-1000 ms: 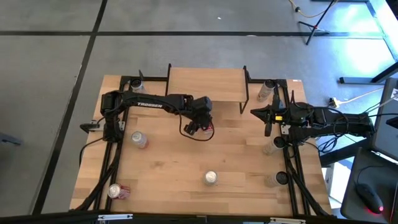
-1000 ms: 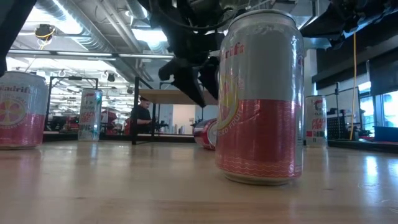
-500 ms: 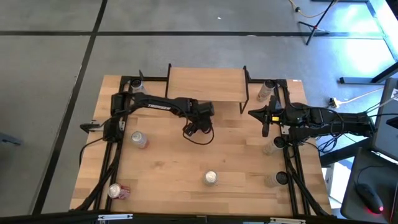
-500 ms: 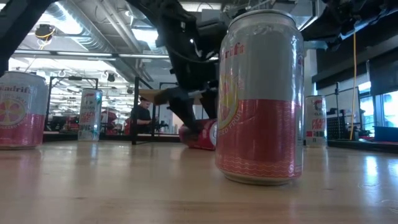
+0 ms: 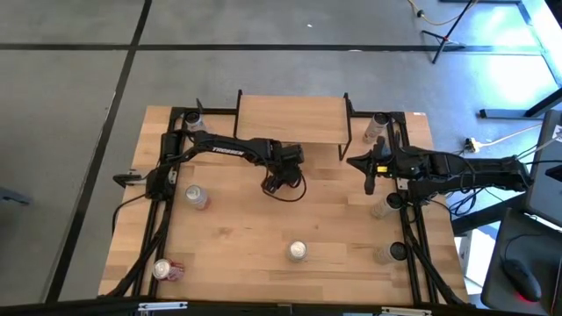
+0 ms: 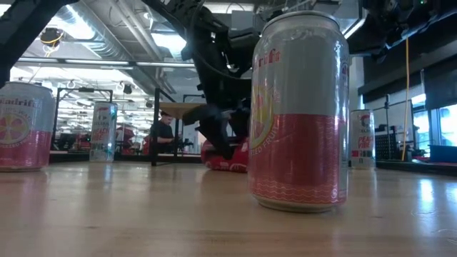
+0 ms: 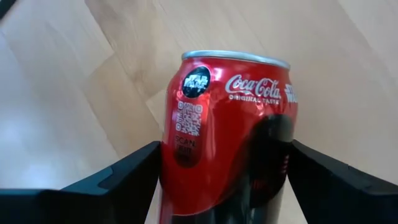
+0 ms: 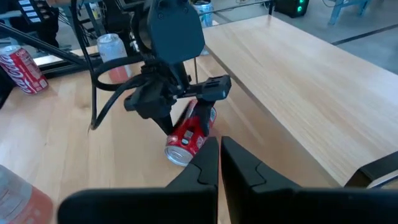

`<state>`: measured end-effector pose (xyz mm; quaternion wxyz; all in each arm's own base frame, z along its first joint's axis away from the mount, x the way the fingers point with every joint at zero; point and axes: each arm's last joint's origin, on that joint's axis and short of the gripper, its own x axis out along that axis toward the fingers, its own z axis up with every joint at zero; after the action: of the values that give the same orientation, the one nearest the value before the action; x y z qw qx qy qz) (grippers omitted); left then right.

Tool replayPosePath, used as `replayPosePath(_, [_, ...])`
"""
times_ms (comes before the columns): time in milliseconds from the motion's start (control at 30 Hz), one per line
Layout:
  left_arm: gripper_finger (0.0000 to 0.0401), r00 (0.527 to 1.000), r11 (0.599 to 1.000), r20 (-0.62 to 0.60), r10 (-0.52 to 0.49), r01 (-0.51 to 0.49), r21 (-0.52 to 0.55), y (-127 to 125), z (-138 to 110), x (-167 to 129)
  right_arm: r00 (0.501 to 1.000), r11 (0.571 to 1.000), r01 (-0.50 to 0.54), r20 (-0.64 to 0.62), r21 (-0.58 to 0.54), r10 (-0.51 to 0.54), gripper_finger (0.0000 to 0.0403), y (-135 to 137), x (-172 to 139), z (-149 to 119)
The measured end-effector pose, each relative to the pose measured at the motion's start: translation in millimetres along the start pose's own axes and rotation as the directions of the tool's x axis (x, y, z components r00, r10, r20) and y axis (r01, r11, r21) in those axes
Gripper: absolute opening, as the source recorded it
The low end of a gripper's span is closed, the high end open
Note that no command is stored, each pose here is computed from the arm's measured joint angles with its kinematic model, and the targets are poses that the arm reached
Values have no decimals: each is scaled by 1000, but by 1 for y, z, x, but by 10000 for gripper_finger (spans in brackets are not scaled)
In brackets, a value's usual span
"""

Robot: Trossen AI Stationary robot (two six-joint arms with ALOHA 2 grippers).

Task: Place canned beverage on shelf
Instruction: Put the top red soda can on the shelf

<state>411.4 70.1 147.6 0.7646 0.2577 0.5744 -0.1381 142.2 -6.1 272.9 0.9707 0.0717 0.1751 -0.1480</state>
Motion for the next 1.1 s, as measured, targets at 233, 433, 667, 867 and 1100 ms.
replayPosePath(233, [284,1000,995,10,4,-2,-101,-2,2,0,1000,1000,3,-13,-4,-3,7,1,2,-1])
replayPosePath(433, [250,998,982,46,40,-31,-187,-5,12,-7,1000,1000,2,-11,-3,-2,7,1,2,-1])
replayPosePath(667, [250,985,945,132,110,-62,-322,3,34,-46,998,1000,12,61,13,-13,7,1,1,6])
replayPosePath(867, [250,946,886,203,252,-142,-442,17,41,-107,986,1000,-3,167,4,2,7,2,-2,16])
replayPosePath(1100, [250,887,805,283,364,-147,-575,19,35,-167,964,1000,-22,267,22,16,7,3,-6,26])
